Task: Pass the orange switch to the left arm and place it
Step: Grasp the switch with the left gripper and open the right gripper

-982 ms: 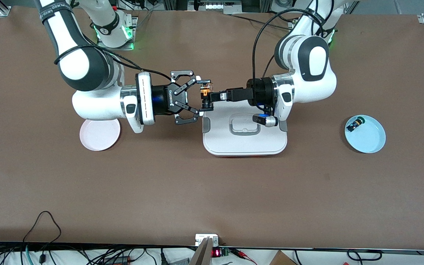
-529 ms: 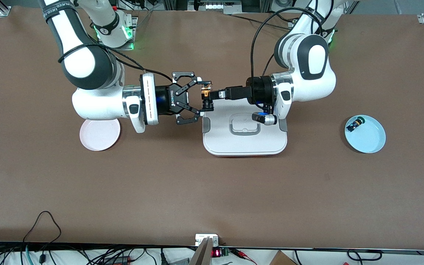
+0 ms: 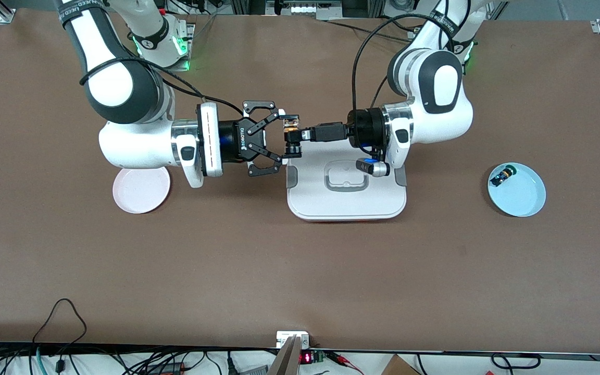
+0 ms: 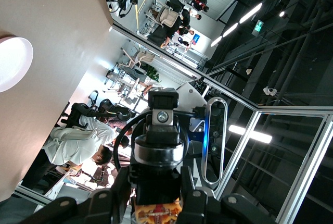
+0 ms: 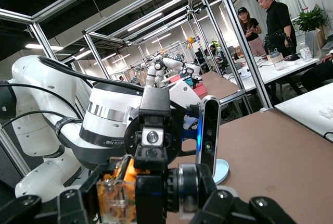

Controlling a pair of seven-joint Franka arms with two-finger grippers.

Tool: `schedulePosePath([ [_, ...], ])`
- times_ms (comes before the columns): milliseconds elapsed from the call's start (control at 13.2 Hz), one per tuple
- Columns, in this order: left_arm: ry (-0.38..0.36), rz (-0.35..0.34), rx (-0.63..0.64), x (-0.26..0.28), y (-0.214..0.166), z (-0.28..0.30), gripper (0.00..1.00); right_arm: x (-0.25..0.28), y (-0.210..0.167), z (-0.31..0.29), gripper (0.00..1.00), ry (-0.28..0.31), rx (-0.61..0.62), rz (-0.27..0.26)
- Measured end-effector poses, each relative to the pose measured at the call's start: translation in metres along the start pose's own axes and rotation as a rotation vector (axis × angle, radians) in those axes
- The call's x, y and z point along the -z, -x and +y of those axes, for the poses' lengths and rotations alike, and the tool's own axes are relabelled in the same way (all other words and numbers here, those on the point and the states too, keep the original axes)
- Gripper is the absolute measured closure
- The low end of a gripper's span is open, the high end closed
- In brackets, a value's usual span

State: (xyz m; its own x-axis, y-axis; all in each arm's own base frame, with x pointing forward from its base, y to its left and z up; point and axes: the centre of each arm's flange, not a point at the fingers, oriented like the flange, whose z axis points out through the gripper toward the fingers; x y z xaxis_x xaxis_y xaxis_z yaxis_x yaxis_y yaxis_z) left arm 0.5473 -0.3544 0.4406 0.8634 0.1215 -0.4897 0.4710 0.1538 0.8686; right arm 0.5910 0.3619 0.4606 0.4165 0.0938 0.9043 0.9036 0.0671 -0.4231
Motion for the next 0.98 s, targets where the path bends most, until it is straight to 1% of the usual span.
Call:
schedulePosePath([
  [680, 0.000, 0.000, 0.000, 0.0001, -0.0001, -0.0002, 0.57, 0.0000, 0.0001, 0.0000, 0.26, 0.000, 0.001, -0.001],
  [755, 0.000, 0.000, -0.003, 0.0002, 0.0000, 0.0004, 0.57, -0.0006, 0.0011, 0.0000, 0.20, -0.001, -0.003, -0.002],
  [831, 0.001, 0.001, -0.005, 0.0007, -0.0002, 0.0010, 0.57, -0.0012, 0.0024, -0.0001, 0.09, -0.002, -0.006, -0.003],
  [906, 0.002, 0.001, -0.006, 0.0011, -0.0004, 0.0015, 0.57, -0.0015, 0.0032, -0.0001, 0.01, -0.002, -0.012, -0.003],
  [982, 0.002, 0.002, -0.006, 0.0011, -0.0004, 0.0015, 0.57, -0.0015, 0.0031, -0.0002, 0.00, -0.002, -0.019, -0.003],
])
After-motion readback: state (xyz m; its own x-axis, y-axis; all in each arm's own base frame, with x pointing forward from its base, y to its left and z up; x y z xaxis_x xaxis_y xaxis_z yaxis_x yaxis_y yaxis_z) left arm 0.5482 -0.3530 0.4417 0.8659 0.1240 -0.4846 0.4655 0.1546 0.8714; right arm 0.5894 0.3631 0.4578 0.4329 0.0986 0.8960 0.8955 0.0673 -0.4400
